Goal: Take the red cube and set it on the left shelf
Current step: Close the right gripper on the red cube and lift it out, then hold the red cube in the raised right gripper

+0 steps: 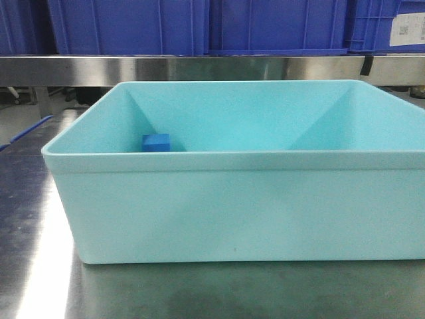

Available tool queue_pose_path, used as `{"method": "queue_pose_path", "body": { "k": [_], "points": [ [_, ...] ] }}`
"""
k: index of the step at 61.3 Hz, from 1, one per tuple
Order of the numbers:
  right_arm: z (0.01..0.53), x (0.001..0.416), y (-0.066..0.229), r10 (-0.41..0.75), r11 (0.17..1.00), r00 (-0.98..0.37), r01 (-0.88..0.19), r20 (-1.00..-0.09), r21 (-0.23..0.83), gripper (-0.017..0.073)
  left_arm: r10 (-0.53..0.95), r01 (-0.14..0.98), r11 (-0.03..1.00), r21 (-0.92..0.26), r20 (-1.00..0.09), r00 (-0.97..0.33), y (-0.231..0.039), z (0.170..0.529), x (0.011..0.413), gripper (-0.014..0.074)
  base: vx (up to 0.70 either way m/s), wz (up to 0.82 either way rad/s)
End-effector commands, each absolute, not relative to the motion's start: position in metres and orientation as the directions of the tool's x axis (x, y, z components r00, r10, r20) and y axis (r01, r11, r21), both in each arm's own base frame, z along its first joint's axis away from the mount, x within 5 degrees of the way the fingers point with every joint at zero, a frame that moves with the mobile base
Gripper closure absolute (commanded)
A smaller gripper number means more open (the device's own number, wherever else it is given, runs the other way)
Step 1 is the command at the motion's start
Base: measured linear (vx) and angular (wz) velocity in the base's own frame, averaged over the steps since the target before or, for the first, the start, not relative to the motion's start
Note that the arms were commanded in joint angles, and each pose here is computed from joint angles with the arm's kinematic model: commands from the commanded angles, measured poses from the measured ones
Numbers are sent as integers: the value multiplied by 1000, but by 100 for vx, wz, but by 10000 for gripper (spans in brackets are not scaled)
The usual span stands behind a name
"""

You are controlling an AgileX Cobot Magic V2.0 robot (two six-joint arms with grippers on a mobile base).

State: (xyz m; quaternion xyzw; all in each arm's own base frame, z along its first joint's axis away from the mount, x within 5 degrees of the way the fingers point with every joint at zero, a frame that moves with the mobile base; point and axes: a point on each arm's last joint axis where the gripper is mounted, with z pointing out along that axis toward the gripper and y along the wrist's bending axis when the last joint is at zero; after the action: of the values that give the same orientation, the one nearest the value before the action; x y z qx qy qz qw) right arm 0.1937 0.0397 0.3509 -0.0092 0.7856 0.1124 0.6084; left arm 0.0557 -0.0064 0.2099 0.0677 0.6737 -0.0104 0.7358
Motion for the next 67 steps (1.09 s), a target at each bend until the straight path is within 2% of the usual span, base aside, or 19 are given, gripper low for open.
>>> {"method": "queue_pose_path", "body": {
  "k": [1, 11, 27, 33, 51, 67],
  "points": [
    [370, 171, 25, 141, 980, -98, -130, -985, 153, 501, 69, 103, 991, 85, -987, 145, -6, 210, 57, 488, 0, 0],
    [356, 135, 10, 147, 987, -101, -52, -984, 153, 501, 69, 103, 991, 85, -987, 145, -6, 210, 57, 488, 0, 0],
    [329, 111, 1, 149, 989, -347, 55, -926, 139, 501, 69, 103, 991, 85, -987, 145, -6, 210, 57, 488, 0, 0],
    [324, 109, 1, 149, 989, -391, 66, -908, 134, 501, 69, 103, 991, 85, -987, 145, -6, 210, 57, 488, 0, 0],
    [328, 110, 1, 149, 989, -368, 60, -918, 137, 501, 69, 103, 991, 85, -987, 145, -6, 210, 57, 488, 0, 0],
    [359, 113, 1, 152, 988, -322, 56, -935, 142, 501, 69, 103, 991, 85, -987, 145, -6, 210, 57, 488, 0, 0]
  ]
}}
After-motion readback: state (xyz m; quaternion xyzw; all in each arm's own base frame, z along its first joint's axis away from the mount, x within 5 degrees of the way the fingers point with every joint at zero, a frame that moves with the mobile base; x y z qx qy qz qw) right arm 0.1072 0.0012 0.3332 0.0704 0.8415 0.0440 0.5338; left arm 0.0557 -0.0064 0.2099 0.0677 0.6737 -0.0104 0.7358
